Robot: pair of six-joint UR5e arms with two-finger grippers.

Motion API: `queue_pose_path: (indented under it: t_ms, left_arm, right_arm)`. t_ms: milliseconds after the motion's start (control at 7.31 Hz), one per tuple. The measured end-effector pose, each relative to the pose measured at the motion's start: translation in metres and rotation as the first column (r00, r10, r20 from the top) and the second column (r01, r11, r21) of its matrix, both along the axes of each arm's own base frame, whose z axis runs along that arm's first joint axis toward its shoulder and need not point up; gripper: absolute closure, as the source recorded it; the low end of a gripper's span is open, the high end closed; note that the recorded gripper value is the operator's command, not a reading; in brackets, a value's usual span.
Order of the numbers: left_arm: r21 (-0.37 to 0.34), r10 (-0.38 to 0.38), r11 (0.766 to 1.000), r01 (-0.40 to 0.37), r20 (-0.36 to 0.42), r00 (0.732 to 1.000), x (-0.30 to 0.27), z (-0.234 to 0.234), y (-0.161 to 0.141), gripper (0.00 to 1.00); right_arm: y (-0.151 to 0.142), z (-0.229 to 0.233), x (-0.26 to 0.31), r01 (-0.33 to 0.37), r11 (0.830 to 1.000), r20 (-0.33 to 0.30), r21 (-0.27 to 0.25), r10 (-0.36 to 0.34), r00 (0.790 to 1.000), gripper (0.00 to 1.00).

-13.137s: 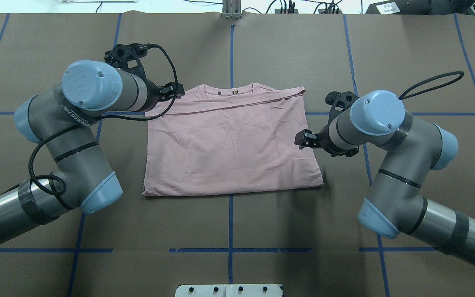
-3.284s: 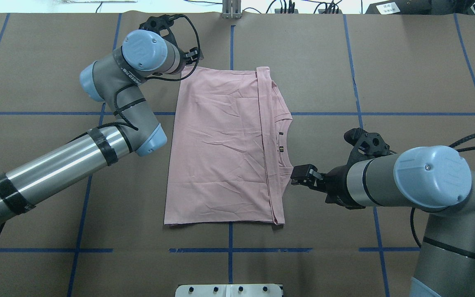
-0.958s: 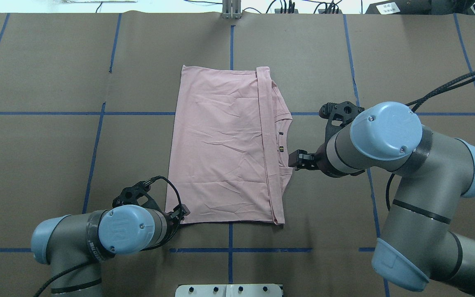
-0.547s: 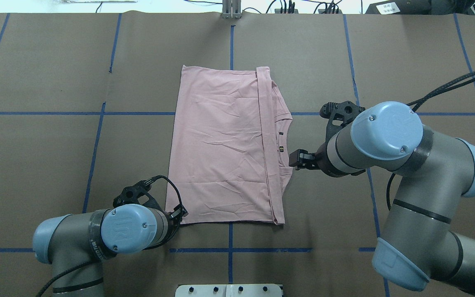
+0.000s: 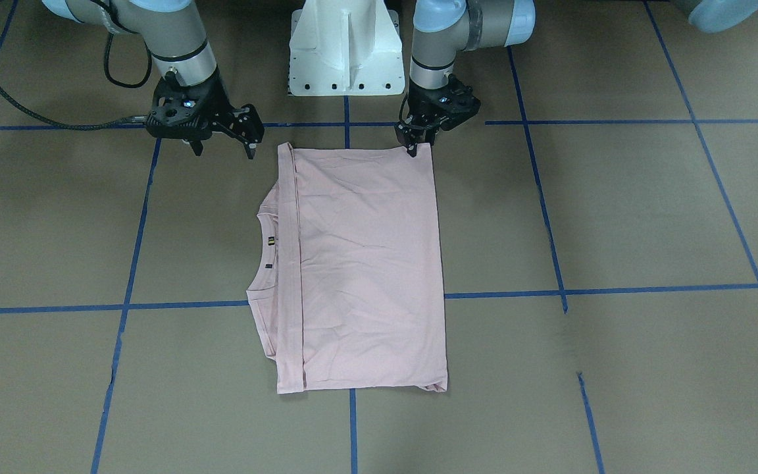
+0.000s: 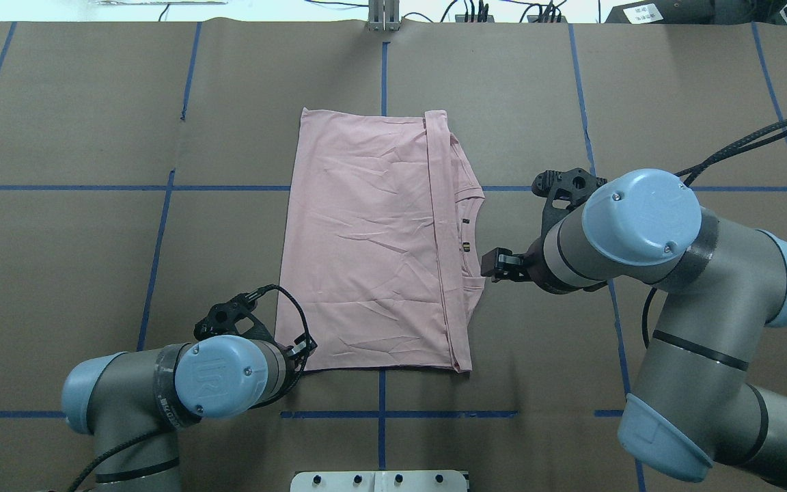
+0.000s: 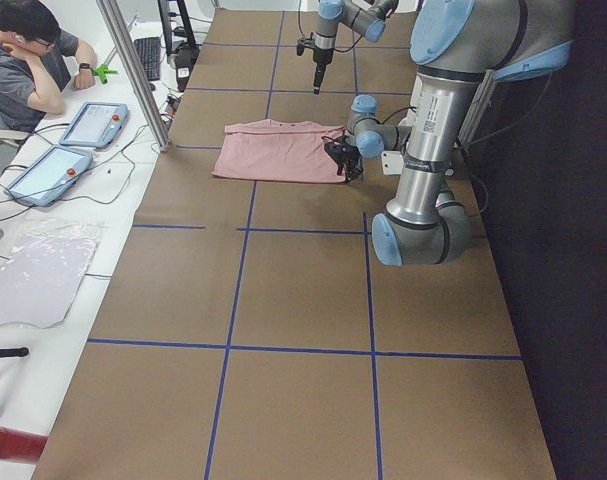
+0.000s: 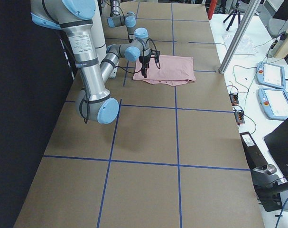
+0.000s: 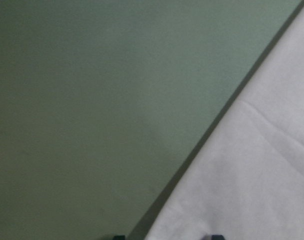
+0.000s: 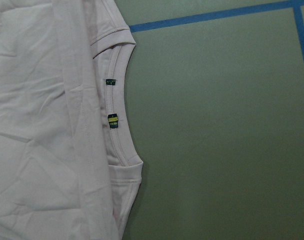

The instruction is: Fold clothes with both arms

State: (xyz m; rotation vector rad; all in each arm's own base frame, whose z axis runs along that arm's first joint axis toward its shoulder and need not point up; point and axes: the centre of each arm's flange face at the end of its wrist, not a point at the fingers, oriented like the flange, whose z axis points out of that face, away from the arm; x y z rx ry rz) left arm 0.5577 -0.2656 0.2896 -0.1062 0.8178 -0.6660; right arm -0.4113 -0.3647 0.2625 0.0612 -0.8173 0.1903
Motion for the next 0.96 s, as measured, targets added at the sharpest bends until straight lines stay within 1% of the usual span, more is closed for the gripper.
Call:
queue_pose_path:
  t_ms: [137,411,684,958]
  left_arm:
    - [0.002,-0.003,1.000,0.003,-0.001,1.000,0.000,-0.001,-0.001,0.73]
    - [0.005,-0.010,1.000,0.010,0.000,1.000,-0.001,-0.001,-0.005,1.00]
    - [0.009,-0.017,1.000,0.017,-0.003,1.000,-0.005,-0.003,-0.009,1.00]
    - [0.030,-0.006,1.000,0.007,-0.007,1.000,-0.012,-0.009,-0.013,1.00]
  right_arm:
    - [0.000,0.001,0.000,0.000,1.000,-0.001,-0.001,0.000,1.000,0.00]
    - [0.000,0.002,0.000,0.000,1.000,-0.005,-0.003,0.000,1.000,0.00]
    - [0.000,0.002,-0.001,0.001,1.000,-0.004,-0.004,-0.001,1.000,0.00]
    - [0.001,0.003,-0.002,0.003,1.000,-0.001,-0.007,-0.003,1.000,0.00]
